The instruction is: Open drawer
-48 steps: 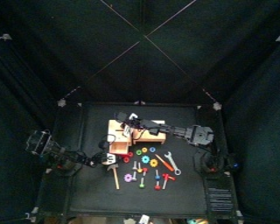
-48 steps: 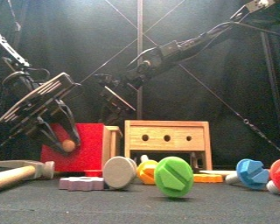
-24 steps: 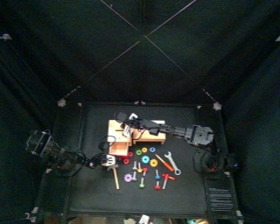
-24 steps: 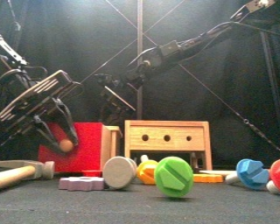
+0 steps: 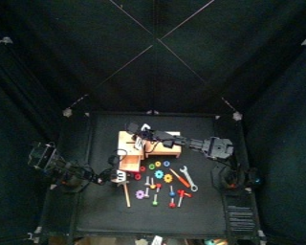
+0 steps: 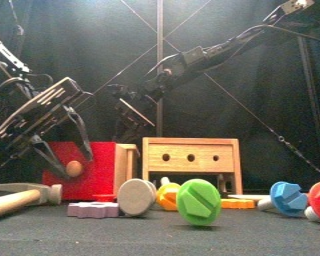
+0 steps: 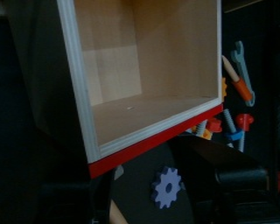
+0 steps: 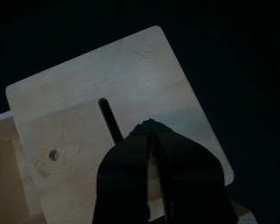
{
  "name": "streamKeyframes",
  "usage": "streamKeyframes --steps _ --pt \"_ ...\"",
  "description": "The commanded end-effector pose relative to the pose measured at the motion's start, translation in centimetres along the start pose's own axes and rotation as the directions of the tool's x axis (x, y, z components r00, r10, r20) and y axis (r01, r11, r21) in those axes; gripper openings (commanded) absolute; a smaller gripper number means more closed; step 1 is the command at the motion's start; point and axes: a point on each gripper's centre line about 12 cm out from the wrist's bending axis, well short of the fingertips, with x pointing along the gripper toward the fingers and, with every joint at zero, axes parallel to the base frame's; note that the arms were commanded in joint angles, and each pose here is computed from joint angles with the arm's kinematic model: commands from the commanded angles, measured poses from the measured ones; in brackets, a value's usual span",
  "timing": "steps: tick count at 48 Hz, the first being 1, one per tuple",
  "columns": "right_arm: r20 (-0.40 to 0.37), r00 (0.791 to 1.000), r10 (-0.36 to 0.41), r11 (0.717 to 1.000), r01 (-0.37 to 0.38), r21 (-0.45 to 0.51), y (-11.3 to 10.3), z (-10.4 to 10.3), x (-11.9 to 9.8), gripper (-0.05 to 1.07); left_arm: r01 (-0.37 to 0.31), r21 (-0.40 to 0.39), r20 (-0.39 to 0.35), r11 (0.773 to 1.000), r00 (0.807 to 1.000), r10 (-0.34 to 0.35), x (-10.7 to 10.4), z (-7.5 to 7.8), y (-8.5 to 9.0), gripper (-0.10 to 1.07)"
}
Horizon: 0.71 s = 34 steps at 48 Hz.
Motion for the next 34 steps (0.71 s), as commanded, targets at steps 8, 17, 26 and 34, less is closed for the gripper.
streamKeyframes --steps 8,17,26,34 --pt "0.058 0.998 0.003 1.0 -0.003 -0.005 0.2 2.0 -2.0 0.02 0.097 0.03 0.036 0.995 0.995 -0.098 -1.2 1.0 -1.9 0.85" --pt "0.099 0.995 0.008 1.0 -0.008 -0.009 0.5 3.1 -3.4 0.02 0.144 0.063 0.052 0.988 0.988 -0.148 -2.1 1.7 -2.1 0.85" --pt "0.111 0.993 0.026 1.0 -0.024 -0.017 1.6 3.4 -4.0 0.02 0.152 0.074 0.048 0.986 0.987 -0.156 -2.9 2.0 -1.3 0.85" --pt "0.114 0.993 0.045 0.999 -0.042 -0.029 2.8 3.5 -4.3 0.02 0.195 0.097 0.039 0.976 0.979 -0.2 -4.1 2.4 -0.7 0.85"
